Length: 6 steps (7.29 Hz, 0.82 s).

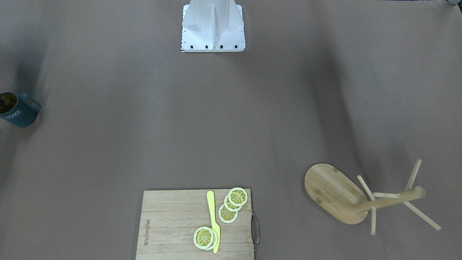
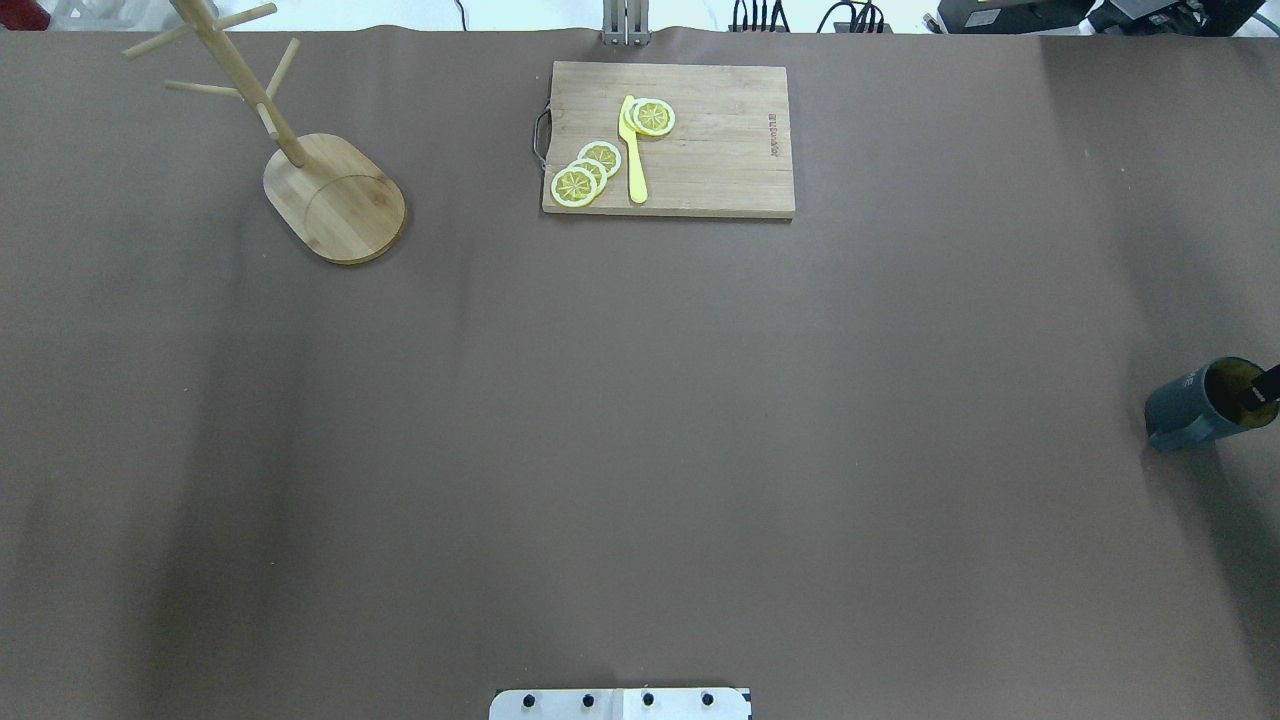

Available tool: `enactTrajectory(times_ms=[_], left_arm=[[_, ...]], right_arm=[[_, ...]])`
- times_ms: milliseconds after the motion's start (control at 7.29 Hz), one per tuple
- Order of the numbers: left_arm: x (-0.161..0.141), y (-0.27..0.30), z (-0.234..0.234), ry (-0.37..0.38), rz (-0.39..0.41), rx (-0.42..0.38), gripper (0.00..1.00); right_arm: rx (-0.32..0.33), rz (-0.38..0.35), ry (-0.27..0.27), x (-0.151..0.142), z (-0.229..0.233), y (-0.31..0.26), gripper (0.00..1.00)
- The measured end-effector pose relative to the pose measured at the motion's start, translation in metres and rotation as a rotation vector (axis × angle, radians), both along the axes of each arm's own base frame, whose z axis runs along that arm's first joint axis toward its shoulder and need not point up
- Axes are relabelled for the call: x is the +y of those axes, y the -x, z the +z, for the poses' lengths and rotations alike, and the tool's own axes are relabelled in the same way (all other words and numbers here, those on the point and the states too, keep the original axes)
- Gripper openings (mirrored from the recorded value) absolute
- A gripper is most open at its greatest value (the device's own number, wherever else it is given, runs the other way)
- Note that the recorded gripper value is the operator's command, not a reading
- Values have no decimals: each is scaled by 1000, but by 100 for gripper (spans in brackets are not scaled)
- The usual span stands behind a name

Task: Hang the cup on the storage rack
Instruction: 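Grasp the teal mug with the right gripper and carry it toward the table center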

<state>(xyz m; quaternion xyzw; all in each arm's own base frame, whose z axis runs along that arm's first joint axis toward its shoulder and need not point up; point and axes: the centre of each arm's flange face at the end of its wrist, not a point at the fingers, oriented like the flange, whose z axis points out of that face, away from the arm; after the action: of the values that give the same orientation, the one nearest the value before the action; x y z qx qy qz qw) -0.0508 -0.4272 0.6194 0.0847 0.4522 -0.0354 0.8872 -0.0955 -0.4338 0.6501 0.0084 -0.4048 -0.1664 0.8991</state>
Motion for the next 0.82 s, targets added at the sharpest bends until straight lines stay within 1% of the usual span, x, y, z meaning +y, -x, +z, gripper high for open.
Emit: enactTrajectory(times_ms=[412,686,824], left_arm=[[0,0,2,4,0,0,98],[0,0,2,3,0,1,97],[0,0,1,0,2,2,97]], right_arm=[[-11,-8,-25,-7,-11,6,0],[-33,2,-62,-25,-39,15,0],[-48,23,-64,-39,-65,30,0]])
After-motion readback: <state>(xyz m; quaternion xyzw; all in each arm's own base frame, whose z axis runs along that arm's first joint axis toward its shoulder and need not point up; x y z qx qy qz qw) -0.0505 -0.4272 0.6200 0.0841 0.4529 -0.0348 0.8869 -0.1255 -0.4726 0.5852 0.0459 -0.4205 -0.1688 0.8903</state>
